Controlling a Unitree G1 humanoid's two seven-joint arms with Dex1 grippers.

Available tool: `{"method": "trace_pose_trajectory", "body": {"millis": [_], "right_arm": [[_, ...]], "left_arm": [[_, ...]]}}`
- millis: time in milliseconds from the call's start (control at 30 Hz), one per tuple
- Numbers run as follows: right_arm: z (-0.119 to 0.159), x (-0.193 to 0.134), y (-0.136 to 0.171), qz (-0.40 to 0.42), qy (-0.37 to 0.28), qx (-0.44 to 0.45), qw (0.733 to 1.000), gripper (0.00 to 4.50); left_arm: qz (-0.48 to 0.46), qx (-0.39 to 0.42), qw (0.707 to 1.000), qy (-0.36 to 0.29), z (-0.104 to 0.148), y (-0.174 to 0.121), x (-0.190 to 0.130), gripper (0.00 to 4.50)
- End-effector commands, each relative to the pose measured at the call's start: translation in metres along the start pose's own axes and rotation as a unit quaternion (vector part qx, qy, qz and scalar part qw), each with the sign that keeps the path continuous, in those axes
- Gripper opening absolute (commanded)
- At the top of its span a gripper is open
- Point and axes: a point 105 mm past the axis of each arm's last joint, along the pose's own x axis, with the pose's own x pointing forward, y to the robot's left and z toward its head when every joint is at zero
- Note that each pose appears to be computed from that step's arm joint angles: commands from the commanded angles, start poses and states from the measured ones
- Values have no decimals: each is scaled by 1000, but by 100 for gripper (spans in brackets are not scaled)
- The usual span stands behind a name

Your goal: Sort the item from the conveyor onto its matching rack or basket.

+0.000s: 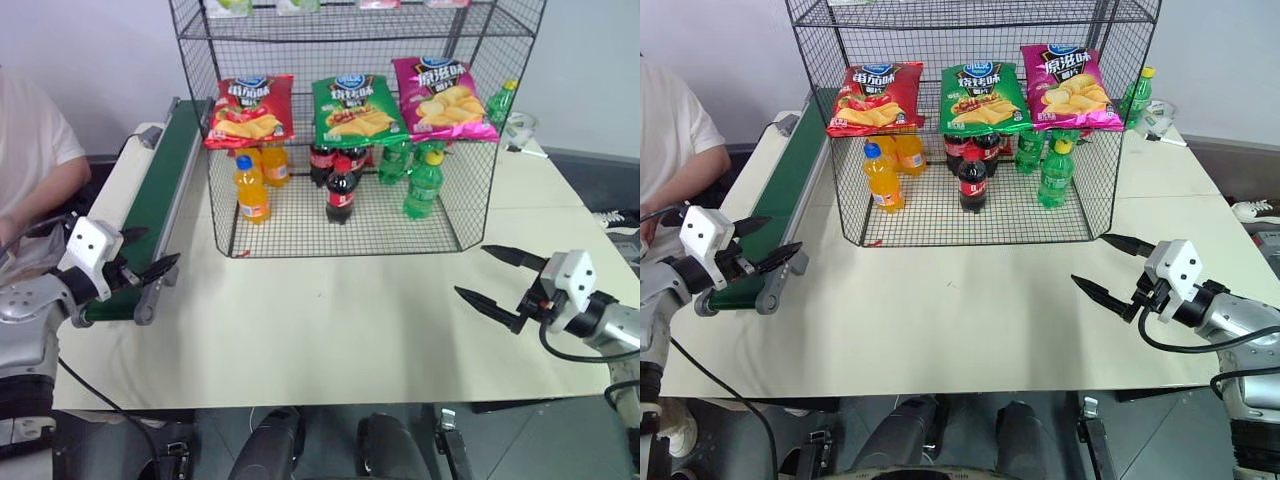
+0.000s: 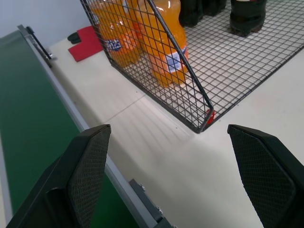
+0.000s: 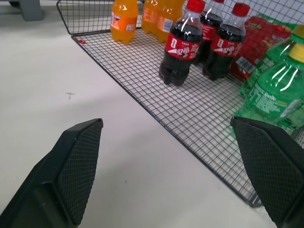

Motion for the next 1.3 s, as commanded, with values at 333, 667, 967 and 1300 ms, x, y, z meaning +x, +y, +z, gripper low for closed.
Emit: {"method": "trace_pose_trajectory", "body": {"millis": [333,667,967,1300], "right_arm": [[14,-5,-4,-14,-15,-28,999,450],[12,-6,-3,-12,-12,-29,999,450],[12,-5,-3,-11,-11,-30,999,450],[12,-5,-5,-15,-9,-34,999,450]], "left_arm": [[10,16,1000,-22,13,10,1,412],[6,18,1000,-19,11,9,3,412],[3,24,1000,-20,11,7,5,412],[2,24,999,-21,9,6,8,412]]}}
